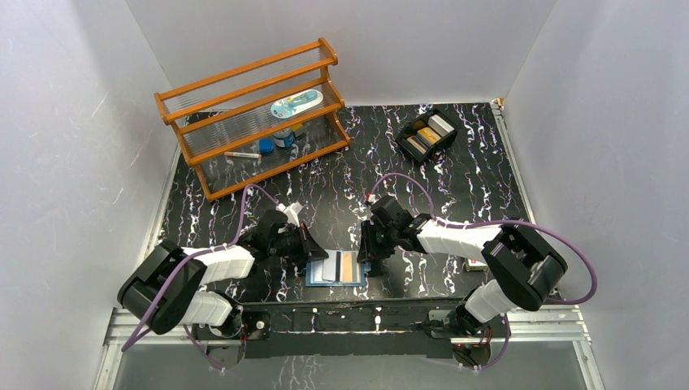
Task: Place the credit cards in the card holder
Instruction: Insert the credit card into the card holder, then turn over the card slot in the card holder.
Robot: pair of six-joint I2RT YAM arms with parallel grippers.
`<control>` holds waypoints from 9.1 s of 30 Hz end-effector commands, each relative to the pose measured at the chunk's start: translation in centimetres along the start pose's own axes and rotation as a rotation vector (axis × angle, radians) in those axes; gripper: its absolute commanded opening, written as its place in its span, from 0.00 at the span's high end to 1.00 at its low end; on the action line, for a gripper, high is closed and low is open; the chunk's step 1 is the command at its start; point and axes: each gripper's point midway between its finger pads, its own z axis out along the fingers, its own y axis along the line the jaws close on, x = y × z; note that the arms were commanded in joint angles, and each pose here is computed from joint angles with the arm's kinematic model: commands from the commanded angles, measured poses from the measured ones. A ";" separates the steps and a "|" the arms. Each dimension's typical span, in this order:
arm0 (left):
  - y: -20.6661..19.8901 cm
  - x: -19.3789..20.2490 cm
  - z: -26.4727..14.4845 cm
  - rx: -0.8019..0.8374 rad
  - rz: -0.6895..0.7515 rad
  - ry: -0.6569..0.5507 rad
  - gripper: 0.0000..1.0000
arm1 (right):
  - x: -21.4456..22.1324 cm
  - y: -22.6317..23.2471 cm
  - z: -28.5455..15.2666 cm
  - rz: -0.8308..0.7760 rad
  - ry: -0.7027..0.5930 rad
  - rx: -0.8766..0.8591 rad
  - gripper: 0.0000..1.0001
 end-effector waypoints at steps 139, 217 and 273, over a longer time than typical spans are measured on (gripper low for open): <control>-9.2 1.7 6.0 -0.156 -0.187 0.160 0.27 | -0.3 -0.7 -1.8 0.296 -0.245 0.034 0.67; -6.4 -1.9 0.8 -0.065 -0.157 0.069 0.17 | 0.5 -1.7 0.2 0.143 -0.204 0.183 0.68; -5.3 -1.5 0.3 -0.249 -0.027 0.047 0.64 | -5.2 2.4 -7.5 0.083 -0.466 0.080 0.60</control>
